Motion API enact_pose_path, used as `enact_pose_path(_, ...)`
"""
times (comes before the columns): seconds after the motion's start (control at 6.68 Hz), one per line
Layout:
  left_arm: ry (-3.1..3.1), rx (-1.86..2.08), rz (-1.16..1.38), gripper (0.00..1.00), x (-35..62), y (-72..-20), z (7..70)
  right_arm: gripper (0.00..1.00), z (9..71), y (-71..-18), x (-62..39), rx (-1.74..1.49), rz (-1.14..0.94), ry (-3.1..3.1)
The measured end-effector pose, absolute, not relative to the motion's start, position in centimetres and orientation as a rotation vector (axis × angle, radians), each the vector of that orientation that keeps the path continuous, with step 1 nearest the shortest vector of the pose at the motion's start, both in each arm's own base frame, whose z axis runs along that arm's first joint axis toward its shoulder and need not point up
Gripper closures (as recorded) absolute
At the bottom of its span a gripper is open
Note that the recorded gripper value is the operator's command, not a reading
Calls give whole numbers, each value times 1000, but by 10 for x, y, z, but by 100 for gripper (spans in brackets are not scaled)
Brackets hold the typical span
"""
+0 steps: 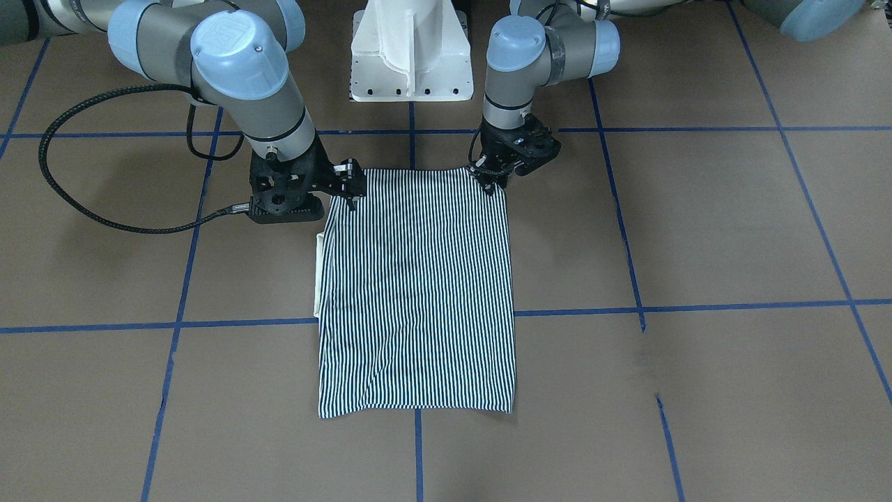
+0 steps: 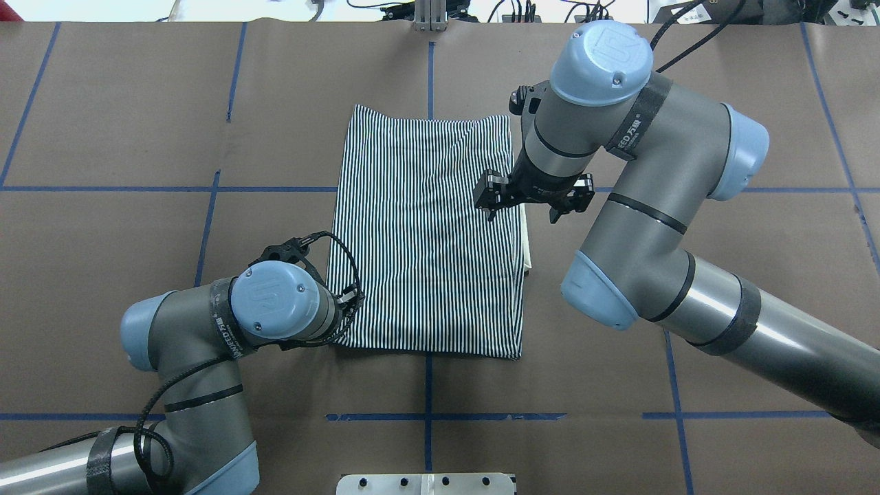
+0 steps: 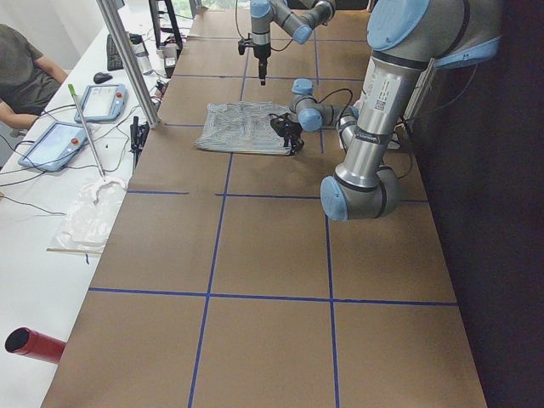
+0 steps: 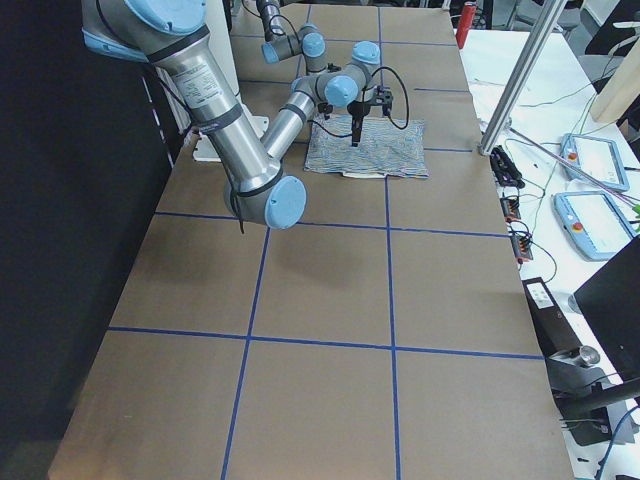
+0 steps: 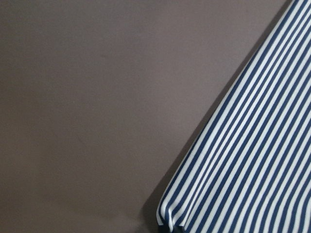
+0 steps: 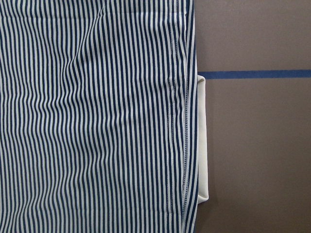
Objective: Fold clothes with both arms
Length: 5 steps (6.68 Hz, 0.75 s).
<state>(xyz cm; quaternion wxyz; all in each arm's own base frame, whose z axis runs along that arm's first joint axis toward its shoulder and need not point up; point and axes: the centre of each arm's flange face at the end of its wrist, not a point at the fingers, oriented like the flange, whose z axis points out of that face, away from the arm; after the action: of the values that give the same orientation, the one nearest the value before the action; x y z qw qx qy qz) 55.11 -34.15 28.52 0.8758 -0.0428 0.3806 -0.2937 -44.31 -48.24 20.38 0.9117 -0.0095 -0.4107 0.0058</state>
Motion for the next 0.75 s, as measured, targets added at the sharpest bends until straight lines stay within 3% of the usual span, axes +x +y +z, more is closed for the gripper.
enact_pose_path(0.3,787,-92,-608,1,554,-338,282,0,203,-481,-444,-21,12,-847)
enact_pose_path(0.45,781,-100,-594,11,561,-328,283,0,203,-481,-444,-21,11,-847)
enact_pose_path(0.75,772,-113,-577,55,571,-314,286,0,203,-481,-444,-21,11,-847)
